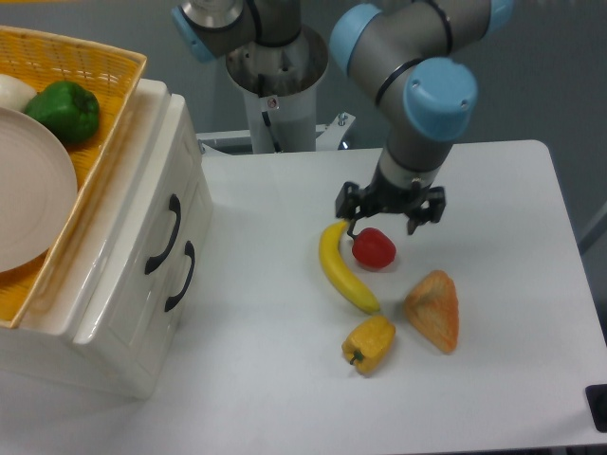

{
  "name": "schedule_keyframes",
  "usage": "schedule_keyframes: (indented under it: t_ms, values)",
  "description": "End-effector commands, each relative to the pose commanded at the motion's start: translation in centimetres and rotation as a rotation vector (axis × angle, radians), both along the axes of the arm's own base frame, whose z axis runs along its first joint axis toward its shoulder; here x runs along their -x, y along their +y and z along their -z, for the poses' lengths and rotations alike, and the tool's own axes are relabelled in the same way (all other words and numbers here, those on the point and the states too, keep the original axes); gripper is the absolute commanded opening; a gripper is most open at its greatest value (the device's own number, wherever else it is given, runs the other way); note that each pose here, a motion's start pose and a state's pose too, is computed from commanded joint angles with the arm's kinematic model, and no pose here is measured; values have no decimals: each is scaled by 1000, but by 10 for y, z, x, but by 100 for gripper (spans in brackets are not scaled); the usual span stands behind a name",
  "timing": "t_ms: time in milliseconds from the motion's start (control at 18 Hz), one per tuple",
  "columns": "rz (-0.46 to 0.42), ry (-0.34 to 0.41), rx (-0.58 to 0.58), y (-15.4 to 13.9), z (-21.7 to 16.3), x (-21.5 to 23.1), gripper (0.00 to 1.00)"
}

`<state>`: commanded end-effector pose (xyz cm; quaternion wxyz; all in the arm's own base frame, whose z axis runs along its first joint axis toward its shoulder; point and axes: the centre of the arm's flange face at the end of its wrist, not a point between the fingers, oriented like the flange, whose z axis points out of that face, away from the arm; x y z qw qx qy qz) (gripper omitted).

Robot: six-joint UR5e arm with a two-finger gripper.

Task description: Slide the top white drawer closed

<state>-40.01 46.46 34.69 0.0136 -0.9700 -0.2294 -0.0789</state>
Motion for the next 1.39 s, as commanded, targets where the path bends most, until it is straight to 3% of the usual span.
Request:
schedule_keyframes:
  t_ms: [611,1389]
  values:
    - [26,-14,27,56,11,-66,100]
    - [82,-23,41,94,14,-136,100]
